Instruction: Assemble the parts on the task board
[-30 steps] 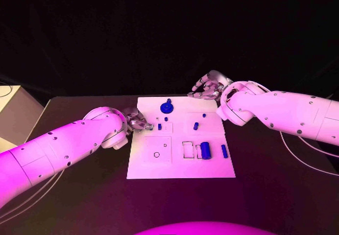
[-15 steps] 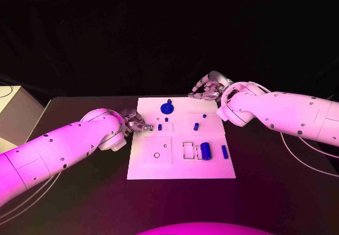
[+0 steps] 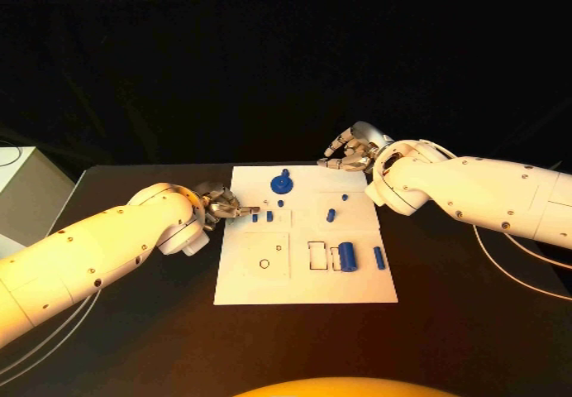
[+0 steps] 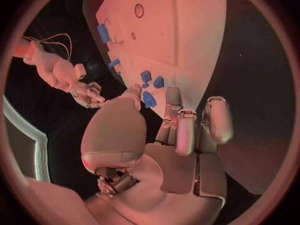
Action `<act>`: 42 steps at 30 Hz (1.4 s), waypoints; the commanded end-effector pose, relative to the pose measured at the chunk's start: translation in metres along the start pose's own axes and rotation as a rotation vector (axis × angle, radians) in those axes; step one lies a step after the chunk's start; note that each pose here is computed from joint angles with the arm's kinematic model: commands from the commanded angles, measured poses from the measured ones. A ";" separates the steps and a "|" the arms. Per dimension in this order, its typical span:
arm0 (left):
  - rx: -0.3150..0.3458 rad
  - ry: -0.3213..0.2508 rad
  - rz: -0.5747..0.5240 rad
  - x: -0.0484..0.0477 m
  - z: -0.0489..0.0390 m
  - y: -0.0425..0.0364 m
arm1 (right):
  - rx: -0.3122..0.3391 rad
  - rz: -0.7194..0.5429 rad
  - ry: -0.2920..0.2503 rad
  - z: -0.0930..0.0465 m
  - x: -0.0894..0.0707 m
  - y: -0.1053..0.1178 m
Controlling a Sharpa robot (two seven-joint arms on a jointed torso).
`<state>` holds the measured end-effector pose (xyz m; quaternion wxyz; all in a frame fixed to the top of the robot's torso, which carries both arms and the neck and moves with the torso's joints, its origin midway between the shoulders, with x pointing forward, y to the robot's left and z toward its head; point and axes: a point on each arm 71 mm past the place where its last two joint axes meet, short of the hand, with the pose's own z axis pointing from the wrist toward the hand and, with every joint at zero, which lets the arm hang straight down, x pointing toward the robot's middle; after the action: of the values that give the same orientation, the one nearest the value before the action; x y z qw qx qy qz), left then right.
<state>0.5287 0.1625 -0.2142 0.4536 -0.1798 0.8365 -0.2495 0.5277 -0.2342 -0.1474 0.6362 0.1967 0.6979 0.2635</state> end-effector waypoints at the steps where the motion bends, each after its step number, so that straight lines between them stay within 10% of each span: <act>1: 0.088 -0.038 -0.118 -0.0085 -0.0028 -0.0074 | -0.015 -0.005 0.003 0.000 0.000 0.001; 10: 0.309 -0.141 -0.210 -0.0281 -0.0060 -0.0220 | -0.020 0.004 -0.004 0.000 -0.001 0.001; 20: 0.478 -0.178 0.042 -0.0151 0.0021 -0.0438 | -0.070 0.045 -0.037 0.001 -0.003 0.004; 42: 0.521 -0.153 0.443 0.0180 0.0281 -0.0697 | -0.188 0.105 -0.117 0.003 -0.005 0.016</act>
<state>0.5491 0.0934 -0.1986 0.5897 0.0746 0.7244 -0.3491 0.5314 -0.2270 -0.1363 0.6688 0.1958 0.6336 0.3361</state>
